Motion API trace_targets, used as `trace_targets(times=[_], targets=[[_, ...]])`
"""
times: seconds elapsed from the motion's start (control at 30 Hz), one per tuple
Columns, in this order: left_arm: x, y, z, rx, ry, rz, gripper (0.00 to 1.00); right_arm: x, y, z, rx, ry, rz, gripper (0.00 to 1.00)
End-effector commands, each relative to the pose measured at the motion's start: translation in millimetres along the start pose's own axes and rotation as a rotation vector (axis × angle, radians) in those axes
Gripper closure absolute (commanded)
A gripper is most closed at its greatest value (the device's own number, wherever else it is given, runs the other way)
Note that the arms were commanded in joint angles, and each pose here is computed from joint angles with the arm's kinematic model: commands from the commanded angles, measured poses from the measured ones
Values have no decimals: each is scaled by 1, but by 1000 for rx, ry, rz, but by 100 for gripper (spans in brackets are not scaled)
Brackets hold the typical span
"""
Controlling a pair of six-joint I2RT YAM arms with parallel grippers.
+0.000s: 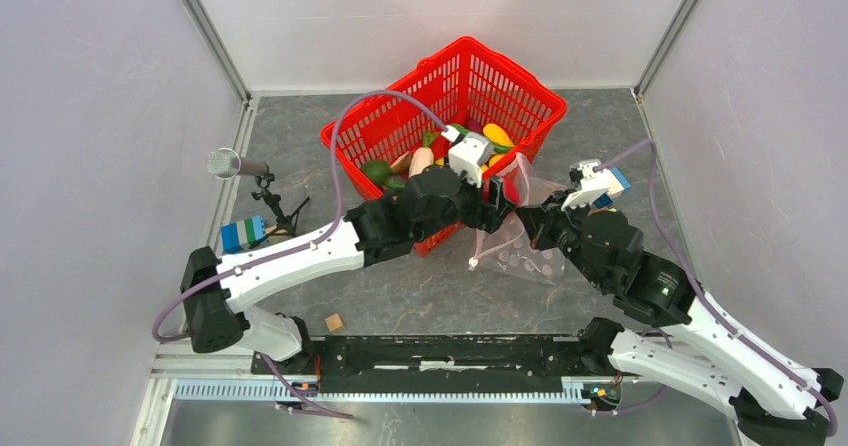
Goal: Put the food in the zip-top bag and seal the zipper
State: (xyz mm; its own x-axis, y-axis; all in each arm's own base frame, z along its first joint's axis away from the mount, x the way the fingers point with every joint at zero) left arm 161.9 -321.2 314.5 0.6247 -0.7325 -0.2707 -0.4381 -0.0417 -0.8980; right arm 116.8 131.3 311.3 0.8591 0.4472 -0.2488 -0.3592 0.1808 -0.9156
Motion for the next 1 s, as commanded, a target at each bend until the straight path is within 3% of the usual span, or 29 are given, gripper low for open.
trace_targets(times=[0.0,0.23,0.3,0.63,0.9,0.97], targets=[[7,-11,-16,71,30,16,45,-10,-11,1,52,-26,-66,100],[-2,-15,-31,83,200,45,14,-10,-7,-11,54,100,-65,100],[-10,-21,-34,83,244,27,0,-10,-5,-13,57,128,-66,100],[-10,-20,-44,73,361,61,1,-16,-6,-16,115,112,-121,100],[-4,-26,-41,121,285,61,28,-21,-16,-5,126,-8,-132,100],[3,-25,-42,149,234,70,29,-22,-19,-1,127,-48,-134,100]])
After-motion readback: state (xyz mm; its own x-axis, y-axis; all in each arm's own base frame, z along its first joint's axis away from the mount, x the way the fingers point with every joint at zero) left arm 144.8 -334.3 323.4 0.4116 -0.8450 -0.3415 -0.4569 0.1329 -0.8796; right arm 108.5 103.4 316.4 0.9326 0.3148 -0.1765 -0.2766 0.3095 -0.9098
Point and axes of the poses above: each gripper's point midway between its finger pads, its own x axis out along the fingers, its own z axis along the line the jaws close on, y = z × x, the point moved 10 cm from there along -x, back along the fingers, and after that the axes turned 2 degrees about -x, right-handed, at the moved point
